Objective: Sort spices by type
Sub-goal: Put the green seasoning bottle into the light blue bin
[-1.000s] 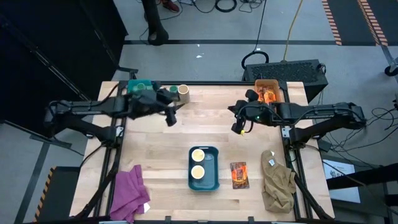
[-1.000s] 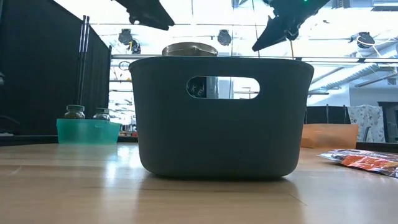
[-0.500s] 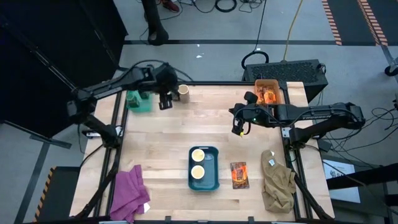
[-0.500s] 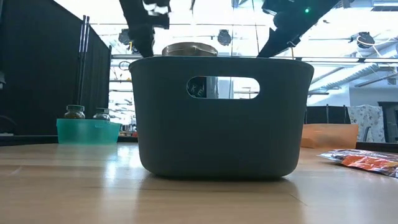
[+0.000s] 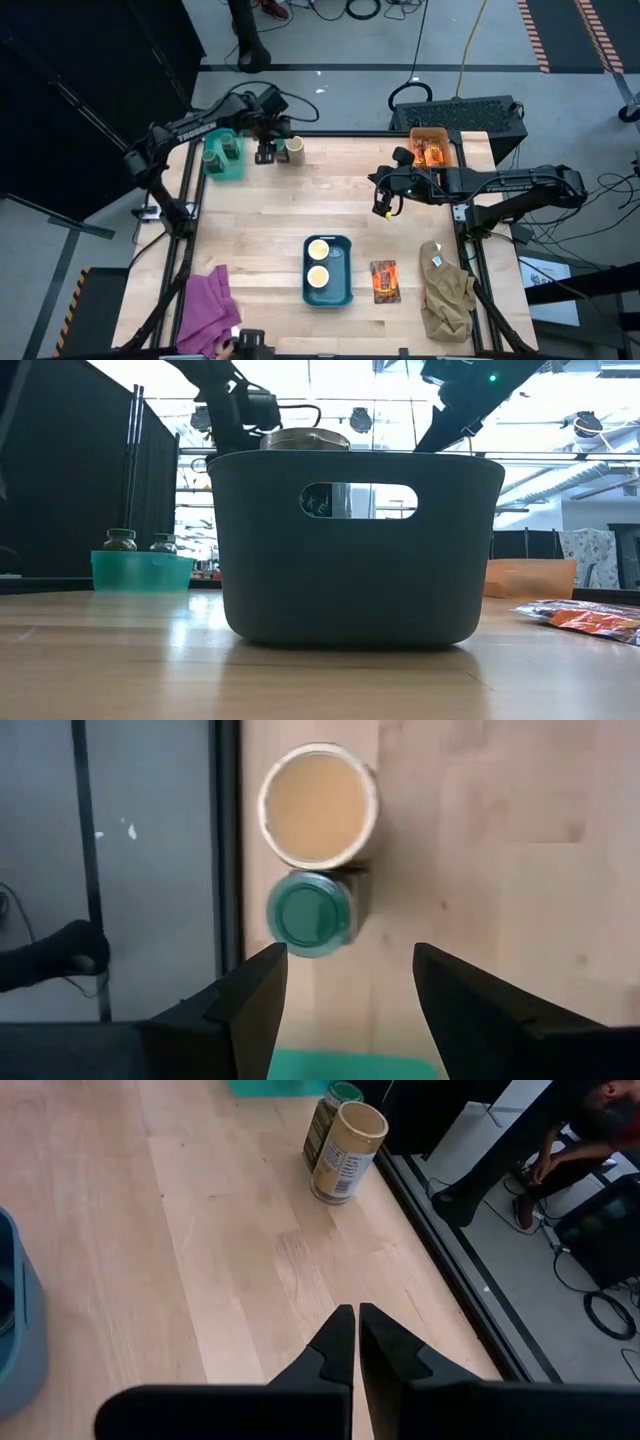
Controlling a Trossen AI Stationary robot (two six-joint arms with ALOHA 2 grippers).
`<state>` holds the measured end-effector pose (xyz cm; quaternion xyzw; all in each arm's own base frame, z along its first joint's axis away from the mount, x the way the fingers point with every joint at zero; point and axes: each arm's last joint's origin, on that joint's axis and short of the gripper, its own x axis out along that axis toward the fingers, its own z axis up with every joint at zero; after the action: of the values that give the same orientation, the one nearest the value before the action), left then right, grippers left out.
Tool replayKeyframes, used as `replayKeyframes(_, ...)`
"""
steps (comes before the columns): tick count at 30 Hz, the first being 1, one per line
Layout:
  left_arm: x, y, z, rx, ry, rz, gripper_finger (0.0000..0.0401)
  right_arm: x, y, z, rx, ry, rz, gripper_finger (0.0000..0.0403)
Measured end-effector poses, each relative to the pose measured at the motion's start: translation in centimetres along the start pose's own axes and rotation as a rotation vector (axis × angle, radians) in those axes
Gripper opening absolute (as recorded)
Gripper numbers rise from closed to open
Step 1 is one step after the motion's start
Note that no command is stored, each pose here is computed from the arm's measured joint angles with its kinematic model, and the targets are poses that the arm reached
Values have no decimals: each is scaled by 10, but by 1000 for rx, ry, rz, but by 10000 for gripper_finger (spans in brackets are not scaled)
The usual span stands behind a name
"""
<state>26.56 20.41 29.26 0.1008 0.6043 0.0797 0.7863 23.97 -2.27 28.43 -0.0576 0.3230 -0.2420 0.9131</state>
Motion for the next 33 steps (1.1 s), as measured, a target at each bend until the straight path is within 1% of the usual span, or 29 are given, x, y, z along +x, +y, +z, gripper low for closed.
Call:
replayKeyframes(3,4,9,-3,-20,-30,-6,223,0,0,0,-5,0,1,0)
replayKeyframes(5,4,15,-6,-55,-52,-12,223,0,0,0,-6,0,2,0)
replayKeyframes(8,4,23,-6,-122,-93,32,223,0,0,0,-6,0,2,0)
replayKeyframes(11,4,26,-6,-141,-102,58,223,0,0,0,-7,0,2,0)
replayKeyframes(15,6,29,-6,-144,-86,94,224,0,0,0,-7,0,2,0)
replayKeyframes(18,12,30,-5,-145,-69,95,231,0,0,0,-7,0,2,0)
replayKeyframes(25,24,30,-4,-152,-36,68,264,0,0,0,-7,0,2,0)
replayKeyframes(28,29,30,-4,-149,-37,40,277,0,0,0,-7,0,2,0)
replayKeyframes(33,33,30,-3,-96,-52,10,281,0,0,-1,-7,10,2,0)
